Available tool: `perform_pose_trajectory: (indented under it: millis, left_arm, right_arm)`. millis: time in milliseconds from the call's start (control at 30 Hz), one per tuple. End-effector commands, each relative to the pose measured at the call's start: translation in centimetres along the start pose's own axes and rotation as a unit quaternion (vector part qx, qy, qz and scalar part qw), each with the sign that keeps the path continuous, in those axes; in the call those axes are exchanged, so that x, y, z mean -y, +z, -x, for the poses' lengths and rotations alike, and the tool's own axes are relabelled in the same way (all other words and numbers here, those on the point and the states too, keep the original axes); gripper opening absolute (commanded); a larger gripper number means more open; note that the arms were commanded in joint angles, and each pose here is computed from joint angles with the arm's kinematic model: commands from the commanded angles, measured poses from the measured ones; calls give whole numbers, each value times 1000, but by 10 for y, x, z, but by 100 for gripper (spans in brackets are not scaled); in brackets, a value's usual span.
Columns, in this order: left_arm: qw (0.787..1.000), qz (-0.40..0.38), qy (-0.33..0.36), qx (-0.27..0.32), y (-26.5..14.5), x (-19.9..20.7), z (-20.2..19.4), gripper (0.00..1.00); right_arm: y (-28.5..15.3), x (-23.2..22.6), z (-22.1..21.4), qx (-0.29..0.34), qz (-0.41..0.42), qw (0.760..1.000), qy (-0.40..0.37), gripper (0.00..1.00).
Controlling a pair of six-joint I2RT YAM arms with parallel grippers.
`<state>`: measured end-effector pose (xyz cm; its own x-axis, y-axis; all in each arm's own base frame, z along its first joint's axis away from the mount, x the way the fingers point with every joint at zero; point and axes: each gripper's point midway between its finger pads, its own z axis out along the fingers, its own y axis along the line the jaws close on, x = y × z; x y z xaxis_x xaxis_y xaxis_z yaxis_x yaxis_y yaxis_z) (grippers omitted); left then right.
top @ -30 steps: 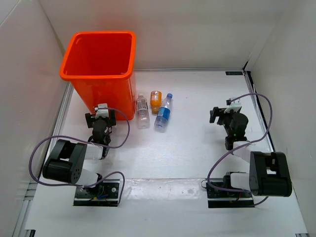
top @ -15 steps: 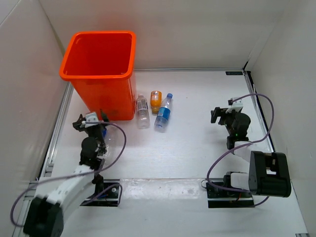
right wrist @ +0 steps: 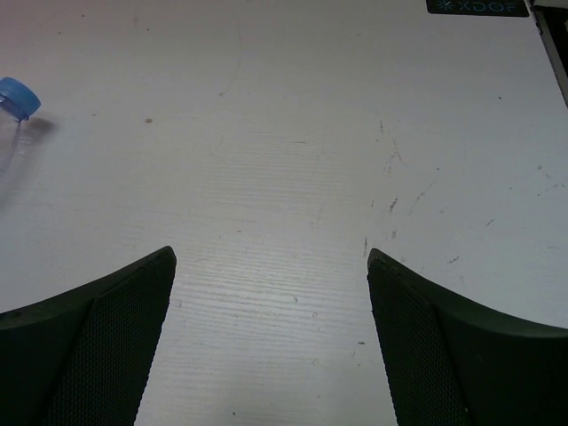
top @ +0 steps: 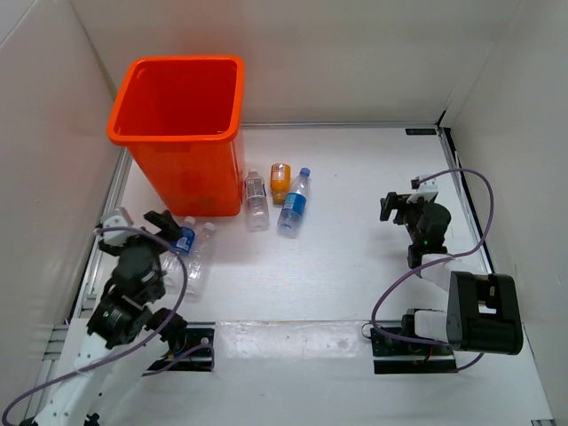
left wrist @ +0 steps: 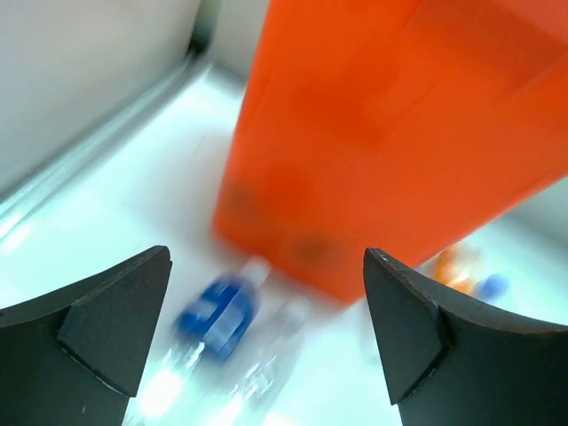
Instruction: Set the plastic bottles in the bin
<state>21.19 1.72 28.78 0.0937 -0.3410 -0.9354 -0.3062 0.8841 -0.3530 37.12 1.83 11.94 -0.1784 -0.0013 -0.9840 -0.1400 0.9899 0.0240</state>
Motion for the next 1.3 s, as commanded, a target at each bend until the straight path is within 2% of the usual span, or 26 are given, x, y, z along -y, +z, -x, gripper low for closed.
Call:
perform_pose_trajectory:
  millis: [0,33,67,100,133,233,267,333,367,400,433,567,833,1033,1233,1267]
  left_arm:
    - [993,84,14,-87,5,-23,-66,100]
    - [992,82,17,-95,3,-23,-66,100]
    - [990,74,48,-110,5,-19,-72,97]
    - [988,56,77,-121,6,-14,-76,85]
    - [989,46,76,-121,8,-8,-74,85]
    - [980,58,97,-161,9,-6,-84,99]
    - [977,67,105,-171,14,-8,-91,99]
    - [969,28,107,-220,14,1,-113,99]
    - [971,53,86,-219,28,-13,-117,98]
    - [959,-27,55,-275,20,13,-135,100]
    - [955,-41,64,-286,24,13,-140,100]
    - [955,5,40,-293,33,-9,-131,100]
    - [927,77,63,-363,43,-34,-165,100]
    - [923,137,51,-356,51,-62,-162,100]
    - [913,156,58,-372,60,-74,-172,100]
    - [904,159,62,-392,59,-76,-183,100]
  right_arm:
    - [4,1,23,33,-3,999,-9,90]
    - [5,1,23,33,-3,999,-9,90]
    - [5,0,24,34,-2,999,-9,90]
    - [4,1,23,34,-3,999,-9,90]
    - [4,0,23,33,-2,999,-9,90]
    - [5,1,23,33,-3,999,-9,90]
    - [4,0,24,35,-2,999,-8,90]
    - [5,1,24,34,-4,999,-9,90]
    - [4,1,23,33,-2,999,-9,90]
    - [5,1,23,33,-2,999,-9,90]
    - [5,0,23,33,-2,999,-9,90]
    - [5,1,24,34,-2,999,-9,90]
    - [5,1,24,34,-2,999,-8,90]
    - [5,0,24,34,-1,999,-8,90]
    - [5,2,24,35,-4,999,-8,90]
    - [4,1,24,34,-2,999,-8,90]
